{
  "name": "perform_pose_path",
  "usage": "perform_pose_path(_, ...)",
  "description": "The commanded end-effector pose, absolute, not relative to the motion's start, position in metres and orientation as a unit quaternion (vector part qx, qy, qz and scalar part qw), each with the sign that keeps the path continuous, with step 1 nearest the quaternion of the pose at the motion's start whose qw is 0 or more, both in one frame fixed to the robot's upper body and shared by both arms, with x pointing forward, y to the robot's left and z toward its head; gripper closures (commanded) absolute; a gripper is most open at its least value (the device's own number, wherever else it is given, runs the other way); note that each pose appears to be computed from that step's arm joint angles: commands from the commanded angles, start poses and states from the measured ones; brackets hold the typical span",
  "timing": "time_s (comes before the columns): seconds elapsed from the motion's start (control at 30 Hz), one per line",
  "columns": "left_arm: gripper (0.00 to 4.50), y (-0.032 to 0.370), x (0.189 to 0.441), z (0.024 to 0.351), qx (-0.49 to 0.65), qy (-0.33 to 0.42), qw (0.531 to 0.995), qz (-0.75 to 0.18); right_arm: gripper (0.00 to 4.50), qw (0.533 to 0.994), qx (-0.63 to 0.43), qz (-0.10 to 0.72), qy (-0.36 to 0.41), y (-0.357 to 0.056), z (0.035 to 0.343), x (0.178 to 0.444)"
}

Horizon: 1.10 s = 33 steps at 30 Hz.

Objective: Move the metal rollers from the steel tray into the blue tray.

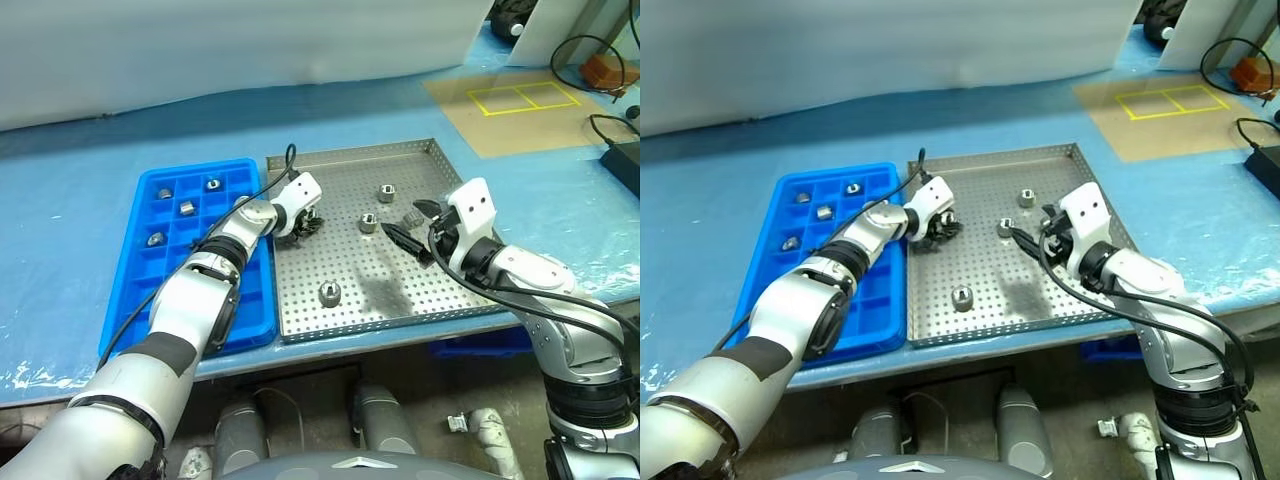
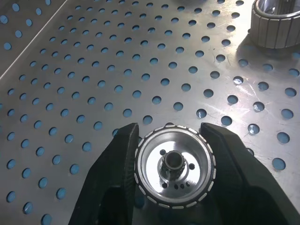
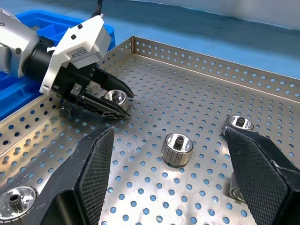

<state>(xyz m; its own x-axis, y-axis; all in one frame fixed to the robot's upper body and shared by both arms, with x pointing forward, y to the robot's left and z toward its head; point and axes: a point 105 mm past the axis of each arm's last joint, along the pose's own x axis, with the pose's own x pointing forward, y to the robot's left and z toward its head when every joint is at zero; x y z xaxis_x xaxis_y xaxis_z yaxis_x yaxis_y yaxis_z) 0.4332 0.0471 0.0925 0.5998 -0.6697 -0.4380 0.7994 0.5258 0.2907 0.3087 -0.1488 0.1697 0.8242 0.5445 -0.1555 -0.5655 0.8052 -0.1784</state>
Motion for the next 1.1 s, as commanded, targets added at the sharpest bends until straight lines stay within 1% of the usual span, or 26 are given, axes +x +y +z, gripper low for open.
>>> perform_pose_path(0.03,2.74,0.059,0.431,0.079,0.228,0.157,0.866,-0.416,0.63,0.946,-0.120,0.300,0.025,-0.145,0.180,0.310)
perform_pose_path(0.13,2.74,0.061,0.431,0.088,0.220,0.138,0.867,-0.425,0.63,0.938,-0.118,0.326,0.028,-0.138,0.180,0.309)
perform_pose_path(0.17,2.74,0.059,0.432,0.096,0.218,0.114,0.867,-0.433,0.63,0.936,-0.117,0.330,0.028,-0.137,0.179,0.310)
perform_pose_path(0.23,2.74,0.050,0.430,0.126,0.182,0.043,0.862,-0.472,0.63,0.933,-0.119,0.338,0.029,-0.134,0.179,0.312)
perform_pose_path(0.3,2.74,0.045,0.424,0.148,0.151,-0.009,0.851,-0.503,0.63,0.931,-0.119,0.344,0.029,-0.131,0.179,0.314)
perform_pose_path(0.4,2.74,0.046,0.417,0.172,0.121,-0.066,0.836,-0.531,0.63,0.927,-0.118,0.355,0.027,-0.127,0.179,0.317)
perform_pose_path(0.47,2.74,0.056,0.411,0.184,0.104,-0.092,0.832,-0.538,0.63,0.922,-0.116,0.369,0.023,-0.121,0.180,0.320)
perform_pose_path(0.57,2.74,0.077,0.397,0.188,0.087,-0.095,0.828,-0.546,0.63,0.910,-0.111,0.398,0.018,-0.109,0.182,0.326)
perform_pose_path(0.67,2.74,0.109,0.367,0.177,0.093,-0.079,0.830,-0.544,0.63,0.889,-0.113,0.443,0.017,-0.093,0.183,0.330)
perform_pose_path(0.77,2.74,0.124,0.348,0.172,0.096,-0.066,0.839,-0.531,0.63,0.875,-0.117,0.470,0.016,-0.085,0.182,0.335)
perform_pose_path(0.83,2.74,0.143,0.340,0.173,0.099,-0.060,0.860,-0.497,0.63,0.857,-0.120,0.502,0.014,-0.073,0.183,0.338)
perform_pose_path(0.93,2.74,0.179,0.325,0.185,0.109,-0.063,0.897,-0.424,0.63,0.816,-0.124,0.565,0.007,-0.045,0.186,0.340)
perform_pose_path(1.0,2.74,0.189,0.316,0.190,0.113,-0.060,0.907,-0.401,0.63,0.796,-0.126,0.592,0.004,-0.033,0.187,0.341)
perform_pose_path(1.1,2.74,0.204,0.306,0.187,0.115,-0.044,0.921,-0.370,0.63,0.767,-0.129,0.629,0.001,-0.016,0.186,0.340)
